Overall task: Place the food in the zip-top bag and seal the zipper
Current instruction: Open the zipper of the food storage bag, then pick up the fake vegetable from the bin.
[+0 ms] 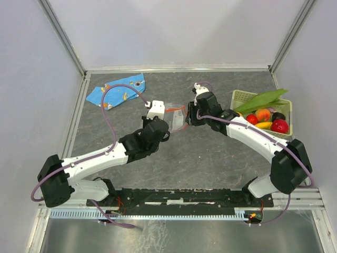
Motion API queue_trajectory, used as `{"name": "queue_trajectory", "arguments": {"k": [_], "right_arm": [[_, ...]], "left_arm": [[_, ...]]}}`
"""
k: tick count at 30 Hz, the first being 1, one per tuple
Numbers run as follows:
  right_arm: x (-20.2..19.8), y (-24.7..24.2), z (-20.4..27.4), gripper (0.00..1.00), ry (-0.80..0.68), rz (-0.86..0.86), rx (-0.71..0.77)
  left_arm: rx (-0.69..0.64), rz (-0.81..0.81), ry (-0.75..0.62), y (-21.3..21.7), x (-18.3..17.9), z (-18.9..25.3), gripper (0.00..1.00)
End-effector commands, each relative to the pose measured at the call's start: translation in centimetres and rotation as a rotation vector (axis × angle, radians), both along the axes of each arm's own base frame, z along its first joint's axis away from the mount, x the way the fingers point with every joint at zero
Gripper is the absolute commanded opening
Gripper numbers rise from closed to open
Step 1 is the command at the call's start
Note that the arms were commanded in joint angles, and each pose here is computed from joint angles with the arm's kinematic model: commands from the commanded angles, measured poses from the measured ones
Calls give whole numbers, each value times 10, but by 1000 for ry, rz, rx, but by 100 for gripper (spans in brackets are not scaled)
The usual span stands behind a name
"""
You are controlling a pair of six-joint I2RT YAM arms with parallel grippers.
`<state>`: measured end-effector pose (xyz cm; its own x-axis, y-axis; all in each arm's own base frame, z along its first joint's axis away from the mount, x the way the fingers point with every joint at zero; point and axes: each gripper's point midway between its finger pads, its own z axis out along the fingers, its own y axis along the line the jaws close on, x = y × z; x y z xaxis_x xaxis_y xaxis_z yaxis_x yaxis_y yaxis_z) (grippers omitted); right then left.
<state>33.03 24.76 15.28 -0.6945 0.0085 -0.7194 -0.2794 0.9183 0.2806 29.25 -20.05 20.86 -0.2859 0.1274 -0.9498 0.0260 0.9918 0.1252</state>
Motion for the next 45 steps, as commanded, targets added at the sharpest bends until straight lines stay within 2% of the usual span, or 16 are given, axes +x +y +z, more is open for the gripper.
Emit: {"name": "queue_trajectory", "arguments": {"k": [1, 5, 9, 15, 25, 30, 34, 45], "right_arm": [[-1, 18, 48, 48, -72, 117, 75], [-8, 11, 73, 60, -94, 147, 84], [-5, -25, 79, 69, -92, 76, 16], [14, -112, 74, 75, -45, -163, -58], [54, -249, 74, 100, -107, -656, -104], [64, -314, 62, 99, -107, -866, -84], [72, -354, 52, 99, -103, -970, -38], [106, -410, 7, 99, -78, -1110, 90]], "left_arm": [[-45, -8, -15, -5, 3, 1, 3], [-44, -13, -8, -4, 6, -6, 3], [-32, -19, 7, -3, 7, -14, 3], [-9, -35, 37, -1, 5, -25, 3], [-23, -45, 32, 3, 2, -25, 3], [-24, -56, 35, 2, 2, -26, 3], [-18, -56, 35, 3, 1, -27, 3], [-8, -56, 45, 2, 3, -32, 3]]}}
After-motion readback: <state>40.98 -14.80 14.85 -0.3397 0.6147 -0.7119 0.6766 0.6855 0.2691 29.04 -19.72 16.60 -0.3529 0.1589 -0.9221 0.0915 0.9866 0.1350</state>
